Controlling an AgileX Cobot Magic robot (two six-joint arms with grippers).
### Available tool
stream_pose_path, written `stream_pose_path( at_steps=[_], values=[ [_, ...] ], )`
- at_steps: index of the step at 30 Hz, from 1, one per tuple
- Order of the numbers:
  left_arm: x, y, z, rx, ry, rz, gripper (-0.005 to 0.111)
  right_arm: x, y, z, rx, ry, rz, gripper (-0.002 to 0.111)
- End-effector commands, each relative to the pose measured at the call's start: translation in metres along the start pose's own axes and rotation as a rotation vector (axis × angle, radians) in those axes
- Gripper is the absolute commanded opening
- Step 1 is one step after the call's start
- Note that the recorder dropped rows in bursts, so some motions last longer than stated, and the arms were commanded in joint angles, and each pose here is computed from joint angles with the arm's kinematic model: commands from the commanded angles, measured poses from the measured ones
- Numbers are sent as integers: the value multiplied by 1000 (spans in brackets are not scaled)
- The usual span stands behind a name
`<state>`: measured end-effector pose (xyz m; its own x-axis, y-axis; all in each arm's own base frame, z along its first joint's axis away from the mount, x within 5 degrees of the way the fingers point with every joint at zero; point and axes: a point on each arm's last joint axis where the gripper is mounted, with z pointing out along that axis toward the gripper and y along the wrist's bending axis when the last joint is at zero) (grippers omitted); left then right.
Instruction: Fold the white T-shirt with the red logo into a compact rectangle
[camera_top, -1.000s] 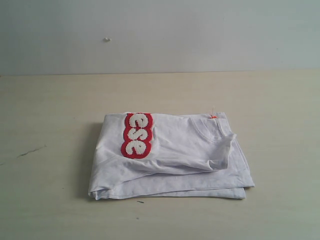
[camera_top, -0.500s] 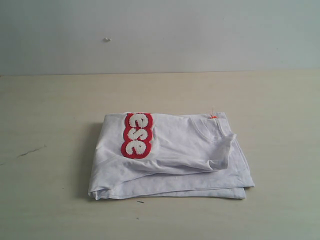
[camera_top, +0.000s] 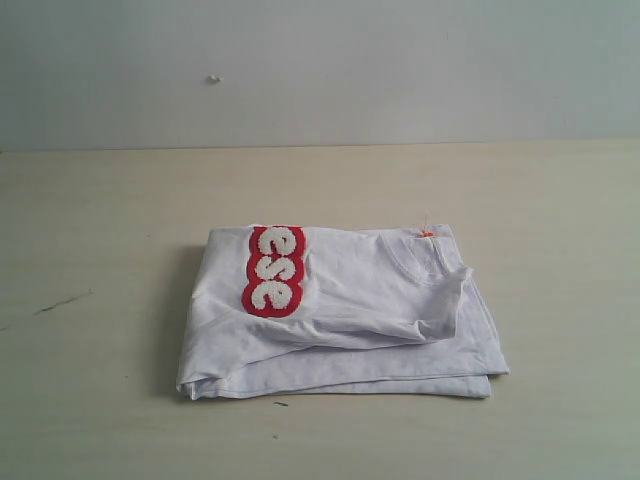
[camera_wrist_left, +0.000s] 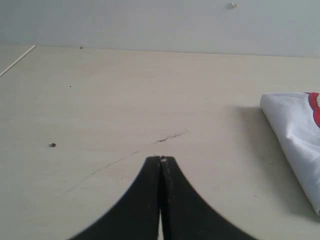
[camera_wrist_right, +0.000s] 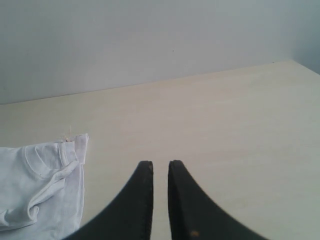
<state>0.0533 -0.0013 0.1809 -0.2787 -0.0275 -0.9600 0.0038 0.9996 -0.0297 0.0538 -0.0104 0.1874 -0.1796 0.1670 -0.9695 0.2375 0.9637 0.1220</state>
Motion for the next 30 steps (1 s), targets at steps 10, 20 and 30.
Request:
stream_pose_path(
  at_steps=[10,20,30],
  values=[
    [0,0,0,6,-17,-4,0,0,0,0,3,-14,1,14],
    [0,0,0,6,-17,-4,0,0,0,0,3,-14,1,14],
    [0,0,0,6,-17,-4,0,0,0,0,3,-14,1,14]
  ],
)
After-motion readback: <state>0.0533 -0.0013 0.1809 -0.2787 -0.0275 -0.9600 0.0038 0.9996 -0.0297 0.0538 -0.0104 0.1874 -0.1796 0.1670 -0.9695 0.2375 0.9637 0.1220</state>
